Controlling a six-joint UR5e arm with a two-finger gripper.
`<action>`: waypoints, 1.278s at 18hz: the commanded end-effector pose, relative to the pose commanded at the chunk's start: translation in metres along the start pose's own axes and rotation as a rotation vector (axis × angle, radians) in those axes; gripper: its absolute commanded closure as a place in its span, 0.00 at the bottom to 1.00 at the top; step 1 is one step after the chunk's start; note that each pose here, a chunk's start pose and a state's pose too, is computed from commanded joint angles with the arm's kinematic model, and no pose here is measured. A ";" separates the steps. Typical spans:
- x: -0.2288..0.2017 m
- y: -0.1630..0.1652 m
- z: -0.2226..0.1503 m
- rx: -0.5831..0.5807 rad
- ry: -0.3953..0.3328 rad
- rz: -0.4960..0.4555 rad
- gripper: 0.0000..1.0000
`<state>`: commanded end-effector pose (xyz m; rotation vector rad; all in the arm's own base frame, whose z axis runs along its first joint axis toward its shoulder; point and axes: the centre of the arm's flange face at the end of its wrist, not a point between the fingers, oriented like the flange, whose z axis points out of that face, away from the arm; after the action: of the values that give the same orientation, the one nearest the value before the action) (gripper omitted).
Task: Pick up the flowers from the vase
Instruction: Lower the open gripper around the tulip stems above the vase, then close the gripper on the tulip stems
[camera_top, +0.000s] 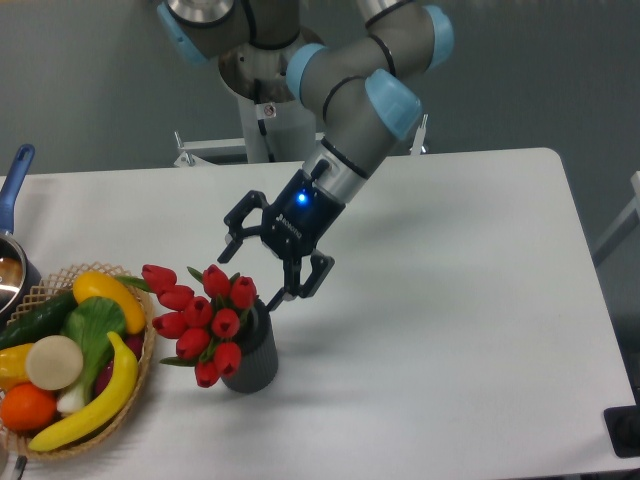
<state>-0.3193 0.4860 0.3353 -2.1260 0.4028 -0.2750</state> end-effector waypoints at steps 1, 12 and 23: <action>0.000 -0.001 0.001 0.000 0.001 0.004 0.00; 0.013 -0.006 0.019 -0.003 0.038 0.093 0.00; 0.010 -0.005 0.023 -0.003 0.043 0.087 0.31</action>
<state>-0.3015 0.5018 0.3273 -2.1024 0.5205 -0.2705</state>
